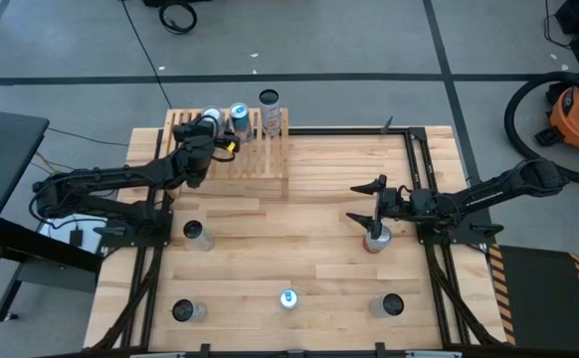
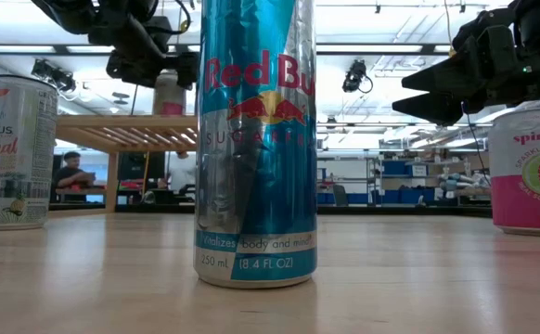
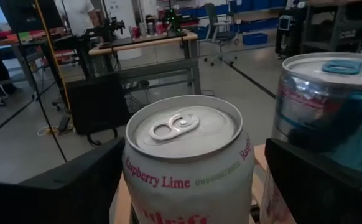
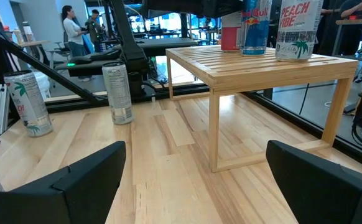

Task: Place canned beverage on shelf
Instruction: Put the top pink white soda can on the shelf

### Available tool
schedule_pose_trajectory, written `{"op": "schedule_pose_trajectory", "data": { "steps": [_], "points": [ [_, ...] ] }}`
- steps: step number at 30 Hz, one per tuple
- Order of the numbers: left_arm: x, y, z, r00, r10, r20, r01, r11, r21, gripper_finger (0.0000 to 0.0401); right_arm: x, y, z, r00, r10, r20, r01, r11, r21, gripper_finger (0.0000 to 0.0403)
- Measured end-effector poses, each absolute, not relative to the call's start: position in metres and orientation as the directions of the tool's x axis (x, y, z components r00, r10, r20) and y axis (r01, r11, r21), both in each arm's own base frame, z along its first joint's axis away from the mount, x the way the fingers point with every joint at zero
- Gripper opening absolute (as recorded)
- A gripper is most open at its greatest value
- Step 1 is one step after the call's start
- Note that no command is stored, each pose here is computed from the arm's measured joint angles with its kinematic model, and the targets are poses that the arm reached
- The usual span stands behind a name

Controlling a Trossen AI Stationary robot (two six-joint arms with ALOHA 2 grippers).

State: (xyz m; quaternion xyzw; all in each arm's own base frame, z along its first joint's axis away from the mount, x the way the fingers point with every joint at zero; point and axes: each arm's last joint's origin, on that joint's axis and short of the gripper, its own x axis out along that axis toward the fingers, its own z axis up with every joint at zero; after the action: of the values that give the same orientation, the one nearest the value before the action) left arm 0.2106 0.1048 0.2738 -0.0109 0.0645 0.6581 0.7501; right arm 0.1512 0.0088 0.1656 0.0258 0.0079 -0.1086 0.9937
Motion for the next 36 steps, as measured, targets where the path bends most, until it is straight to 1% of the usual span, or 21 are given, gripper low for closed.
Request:
{"op": "schedule_pose_trajectory", "data": {
  "steps": [5, 7, 12, 18, 27, 32, 34, 36],
  "points": [
    [0.21, 0.101, 0.272, 0.126, 0.984, -0.122, -0.986, 0.138, 0.094, 0.0385, 0.151, 0.009, 0.166, 0.976, -0.215, -0.021, 0.216, 0.975, 0.049, 0.0399],
    [0.207, 0.097, 0.276, 0.113, 0.987, -0.114, -0.988, 0.124, 0.092, 0.0385, 0.151, 0.009, 0.166, 0.976, -0.216, -0.021, 0.217, 0.975, 0.05, 0.0399],
    [0.198, 0.088, 0.285, 0.116, 0.988, -0.1, -0.989, 0.125, 0.084, 0.0385, 0.151, 0.009, 0.166, 0.976, -0.216, -0.022, 0.216, 0.975, 0.049, 0.0399],
    [0.187, 0.079, 0.296, 0.147, 0.986, -0.082, -0.985, 0.153, 0.08, 0.0385, 0.151, 0.009, 0.166, 0.976, -0.216, -0.021, 0.217, 0.975, 0.05, 0.0399],
    [0.168, 0.062, 0.316, 0.217, 0.976, -0.034, -0.973, 0.219, 0.069, 0.0385, 0.151, 0.009, 0.166, 0.976, -0.216, -0.021, 0.217, 0.975, 0.049, 0.0399],
    [0.157, 0.057, 0.321, 0.314, 0.949, -0.037, -0.939, 0.316, 0.137, 0.0385, 0.151, 0.009, 0.166, 0.976, -0.216, -0.022, 0.217, 0.975, 0.049, 0.0399],
    [0.151, 0.056, 0.322, 0.356, 0.933, -0.05, -0.923, 0.36, 0.14, 0.0385, 0.151, 0.009, 0.166, 0.976, -0.216, -0.021, 0.217, 0.975, 0.05, 0.0399],
    [0.145, 0.058, 0.322, 0.374, 0.925, -0.062, -0.914, 0.379, 0.142, 0.0385, 0.151, 0.009, 0.166, 0.976, -0.215, -0.022, 0.216, 0.975, 0.049, 0.0399]
  ]
}}
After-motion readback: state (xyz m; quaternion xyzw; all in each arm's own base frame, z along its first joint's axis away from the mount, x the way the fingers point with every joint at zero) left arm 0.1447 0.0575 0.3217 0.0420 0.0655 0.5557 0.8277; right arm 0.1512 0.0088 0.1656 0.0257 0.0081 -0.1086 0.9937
